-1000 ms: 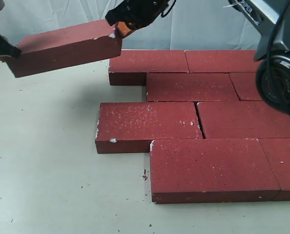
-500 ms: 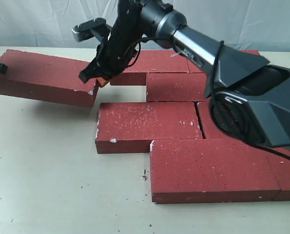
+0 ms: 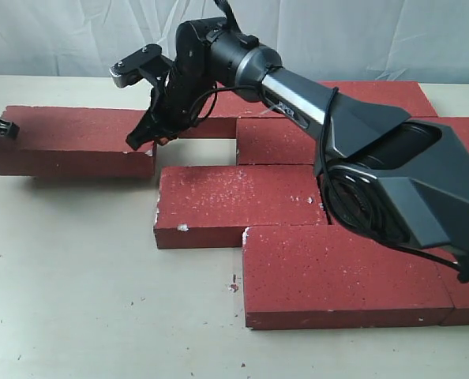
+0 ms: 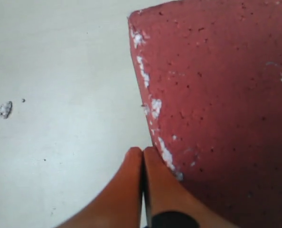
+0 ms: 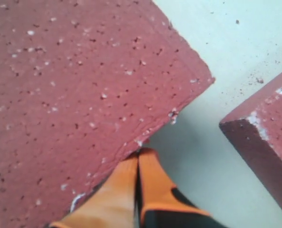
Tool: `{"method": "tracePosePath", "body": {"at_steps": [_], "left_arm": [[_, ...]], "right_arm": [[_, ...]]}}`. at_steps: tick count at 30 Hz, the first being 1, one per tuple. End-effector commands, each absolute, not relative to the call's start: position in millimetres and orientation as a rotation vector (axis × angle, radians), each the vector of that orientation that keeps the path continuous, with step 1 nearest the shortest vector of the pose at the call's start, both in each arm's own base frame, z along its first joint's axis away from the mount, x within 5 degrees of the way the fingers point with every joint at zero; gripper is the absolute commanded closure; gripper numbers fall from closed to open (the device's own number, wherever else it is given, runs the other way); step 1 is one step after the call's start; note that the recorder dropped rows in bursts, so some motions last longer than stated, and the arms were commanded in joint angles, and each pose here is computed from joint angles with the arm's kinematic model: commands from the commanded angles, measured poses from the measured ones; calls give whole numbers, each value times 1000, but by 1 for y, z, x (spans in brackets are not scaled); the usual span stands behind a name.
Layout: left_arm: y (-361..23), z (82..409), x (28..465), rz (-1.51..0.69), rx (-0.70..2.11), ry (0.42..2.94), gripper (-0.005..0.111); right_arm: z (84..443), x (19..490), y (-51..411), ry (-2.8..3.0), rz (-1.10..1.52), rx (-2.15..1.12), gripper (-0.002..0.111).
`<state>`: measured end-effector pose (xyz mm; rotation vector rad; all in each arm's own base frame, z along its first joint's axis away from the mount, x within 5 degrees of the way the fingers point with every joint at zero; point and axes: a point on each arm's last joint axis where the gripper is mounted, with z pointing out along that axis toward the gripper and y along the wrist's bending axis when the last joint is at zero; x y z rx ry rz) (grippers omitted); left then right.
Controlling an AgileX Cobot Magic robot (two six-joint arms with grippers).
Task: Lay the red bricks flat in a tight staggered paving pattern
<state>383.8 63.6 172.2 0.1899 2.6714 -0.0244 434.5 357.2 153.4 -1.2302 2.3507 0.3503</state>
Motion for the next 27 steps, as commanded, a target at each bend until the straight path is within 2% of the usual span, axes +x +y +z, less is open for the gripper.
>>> {"method": "tracePosePath", "body": {"at_steps": [1,8,12,18,22,27], "left_arm": [[66,170,382,-39,118,2692,107],[87,170,379,-14,-9,2686,107],[89,180,379,-8,-37,2638,107],[71,216,375,-13,-31,2414,107],[57,225,357,-22,-218,2241,107],[45,224,333,142,127,2271,107]], "right_arm": [[162,432,360,2318,309,-1252,109],[159,433,351,2376,170,-1271,109],[177,432,343,2394,140,-1244,109],[223,426,332,2357,128,-1252,109],[228,425,328,2349,113,-1302,109],[225,424,330,2327,276,-1367,109]]}}
